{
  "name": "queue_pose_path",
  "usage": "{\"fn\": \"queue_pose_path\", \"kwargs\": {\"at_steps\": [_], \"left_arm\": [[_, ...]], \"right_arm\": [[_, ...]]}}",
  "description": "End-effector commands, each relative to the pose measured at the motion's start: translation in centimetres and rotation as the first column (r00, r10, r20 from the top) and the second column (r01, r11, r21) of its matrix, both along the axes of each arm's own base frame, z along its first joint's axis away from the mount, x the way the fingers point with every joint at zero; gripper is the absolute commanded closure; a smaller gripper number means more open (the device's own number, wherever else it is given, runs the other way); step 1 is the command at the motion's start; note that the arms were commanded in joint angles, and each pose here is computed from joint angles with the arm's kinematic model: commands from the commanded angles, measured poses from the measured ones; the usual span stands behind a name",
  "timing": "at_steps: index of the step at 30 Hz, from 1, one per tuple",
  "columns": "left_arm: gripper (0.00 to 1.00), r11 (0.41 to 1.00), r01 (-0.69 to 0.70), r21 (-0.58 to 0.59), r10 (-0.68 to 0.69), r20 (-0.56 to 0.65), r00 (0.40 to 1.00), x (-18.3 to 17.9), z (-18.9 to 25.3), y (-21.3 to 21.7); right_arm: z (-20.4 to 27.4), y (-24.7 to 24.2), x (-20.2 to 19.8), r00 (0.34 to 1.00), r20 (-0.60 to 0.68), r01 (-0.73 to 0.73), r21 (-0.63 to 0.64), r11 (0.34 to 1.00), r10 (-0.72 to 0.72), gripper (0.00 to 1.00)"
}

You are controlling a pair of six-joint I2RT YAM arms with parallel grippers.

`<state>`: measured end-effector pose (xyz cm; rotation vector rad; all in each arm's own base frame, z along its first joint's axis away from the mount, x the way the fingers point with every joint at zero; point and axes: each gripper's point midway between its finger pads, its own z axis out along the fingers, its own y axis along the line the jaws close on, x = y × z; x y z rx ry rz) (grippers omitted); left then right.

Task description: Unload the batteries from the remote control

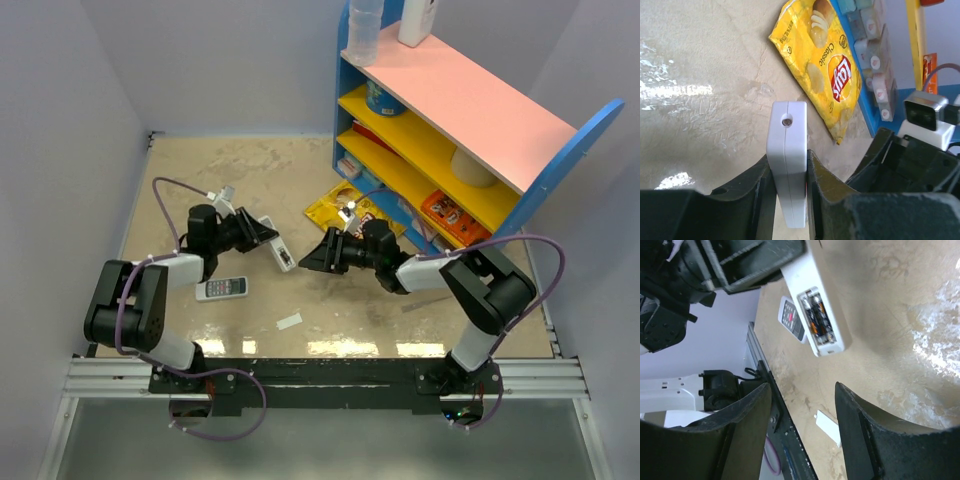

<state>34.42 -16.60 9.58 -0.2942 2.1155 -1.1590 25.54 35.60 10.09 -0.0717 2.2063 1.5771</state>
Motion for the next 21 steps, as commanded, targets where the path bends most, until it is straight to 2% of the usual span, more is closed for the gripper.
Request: {"fn": "queue_pose_path", "kwargs": {"at_steps": [1,4,14,17,20,21], "left_arm": [[0.7,0.999,0.037,0.023,-0.038,0.053,0.998,1.0,0.7,-1.0],[0.63,0.999,0.038,0.025,-0.038,0.007,0.999,1.1,-0.4,-1.1],[0.51,0.998,0.012,0.064,-0.008,-0.069,0.998,1.4,-2.3,-0.6],[0.44,0.992,-0.028,0.125,0.037,-0.075,0.996,2.1,-2.0,0.3],[0.37,0.966,-0.119,0.23,0.155,-0.146,0.977,2.7,-2.5,2.4],[0.34,0.939,-0.159,0.305,0.23,-0.212,0.95,2.1,-3.8,3.8]], "right_arm": [[2.0,-0.6,1.4,0.992,0.121,0.041,-0.045,0.998,-0.036,0.42],[2.6,-1.0,1.6,0.989,0.144,0.055,-0.066,0.996,-0.045,0.42],[3.6,-1.6,1.8,0.981,0.182,0.078,-0.1,0.992,-0.059,0.42],[3.8,-1.8,1.8,0.979,0.193,0.084,-0.109,0.991,-0.062,0.41],[4.0,-2.0,1.8,0.977,0.205,0.088,-0.118,0.989,-0.063,0.41],[4.1,-2.0,1.9,0.976,0.208,0.089,-0.119,0.989,-0.063,0.41]]}}
